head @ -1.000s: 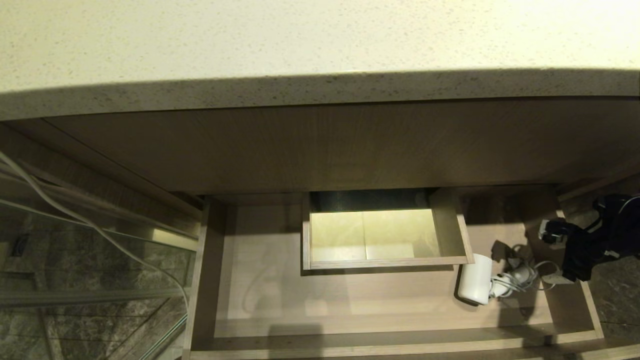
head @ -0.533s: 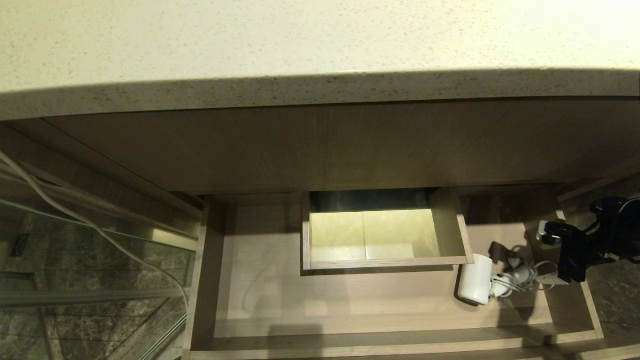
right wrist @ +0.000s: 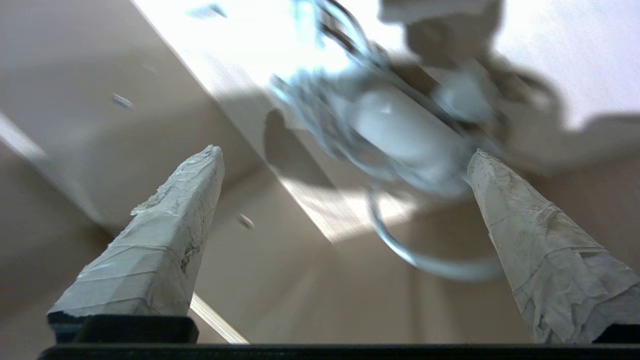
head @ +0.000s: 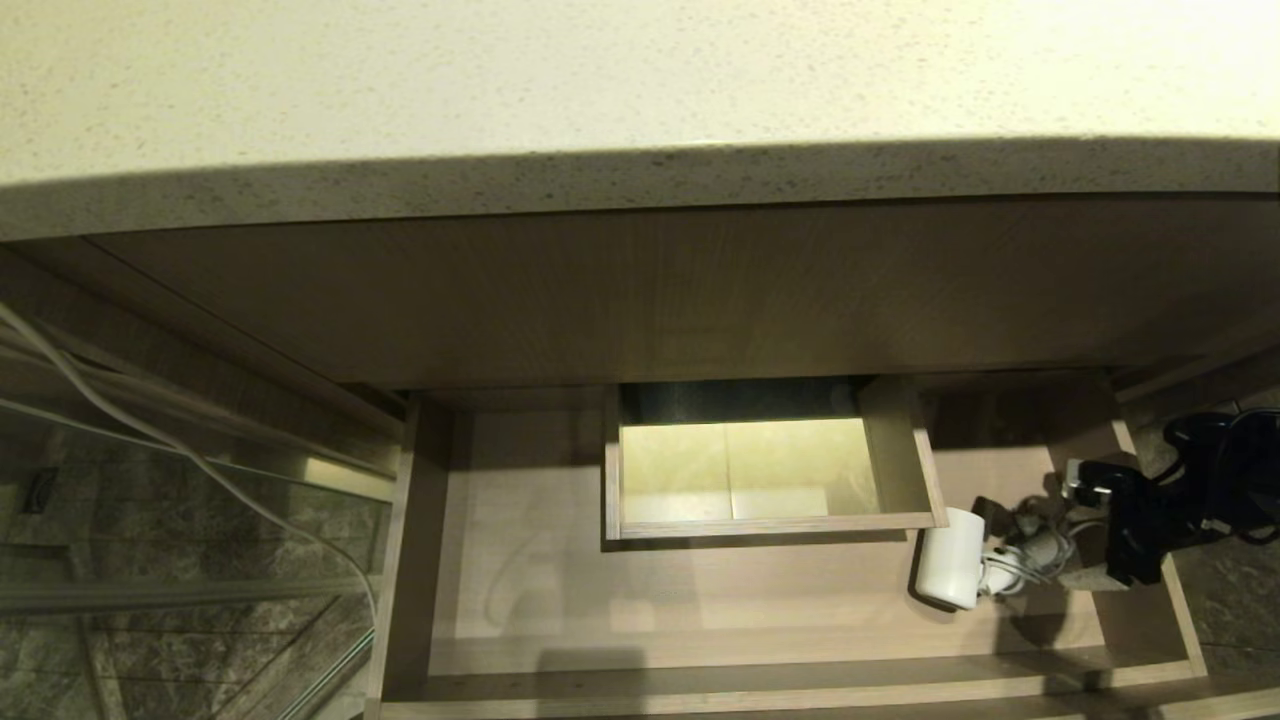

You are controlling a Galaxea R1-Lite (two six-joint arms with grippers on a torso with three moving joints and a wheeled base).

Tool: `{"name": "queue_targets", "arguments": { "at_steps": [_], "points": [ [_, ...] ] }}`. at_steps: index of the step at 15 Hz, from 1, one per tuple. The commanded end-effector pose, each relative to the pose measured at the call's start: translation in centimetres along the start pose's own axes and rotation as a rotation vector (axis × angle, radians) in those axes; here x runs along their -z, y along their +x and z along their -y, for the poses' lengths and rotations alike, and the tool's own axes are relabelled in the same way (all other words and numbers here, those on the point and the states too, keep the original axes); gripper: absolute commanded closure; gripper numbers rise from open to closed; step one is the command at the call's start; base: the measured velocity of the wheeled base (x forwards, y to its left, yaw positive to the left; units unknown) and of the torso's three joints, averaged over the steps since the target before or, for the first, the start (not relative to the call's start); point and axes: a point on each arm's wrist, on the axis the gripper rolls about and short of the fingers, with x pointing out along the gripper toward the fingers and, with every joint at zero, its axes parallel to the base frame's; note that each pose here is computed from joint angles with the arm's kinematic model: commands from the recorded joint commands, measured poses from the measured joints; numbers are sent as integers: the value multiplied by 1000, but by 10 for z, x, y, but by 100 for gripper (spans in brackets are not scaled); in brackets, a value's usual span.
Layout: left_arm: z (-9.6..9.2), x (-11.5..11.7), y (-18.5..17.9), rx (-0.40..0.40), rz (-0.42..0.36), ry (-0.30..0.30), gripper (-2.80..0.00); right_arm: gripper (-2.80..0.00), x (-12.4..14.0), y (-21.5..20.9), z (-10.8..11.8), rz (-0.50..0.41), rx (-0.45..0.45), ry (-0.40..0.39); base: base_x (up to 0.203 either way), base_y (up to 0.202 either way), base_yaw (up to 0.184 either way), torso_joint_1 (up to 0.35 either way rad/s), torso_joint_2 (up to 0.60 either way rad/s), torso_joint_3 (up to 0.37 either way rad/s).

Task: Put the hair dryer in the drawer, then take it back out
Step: Take the hairdryer out

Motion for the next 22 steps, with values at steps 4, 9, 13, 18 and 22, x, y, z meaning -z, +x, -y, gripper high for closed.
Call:
{"name": "queue_targets", "arguments": {
  "at_steps": [4, 9, 13, 18, 22],
  "points": [
    [0, 11, 1, -1, -38, 0, 0, -280, -1, 17, -14, 35, -73, -24, 0, 0, 0, 0, 0, 0],
    [0, 11, 1, -1, -38, 0, 0, -280, -2, 34, -14, 43, -56, -59, 0, 0, 0, 0, 0, 0],
    [0, 11, 1, -1, -38, 0, 0, -280, 0, 48, -12, 46, -42, -88, 0, 0, 0, 0, 0, 0],
    [0, 11, 1, -1, -38, 0, 0, -280, -2, 65, -8, 45, 18, -145, 0, 0, 0, 0, 0, 0],
    [0, 11, 1, -1, -38, 0, 0, -280, 2, 70, -8, 11, 17, -144, 0, 0, 0, 0, 0, 0]
  ]
}}
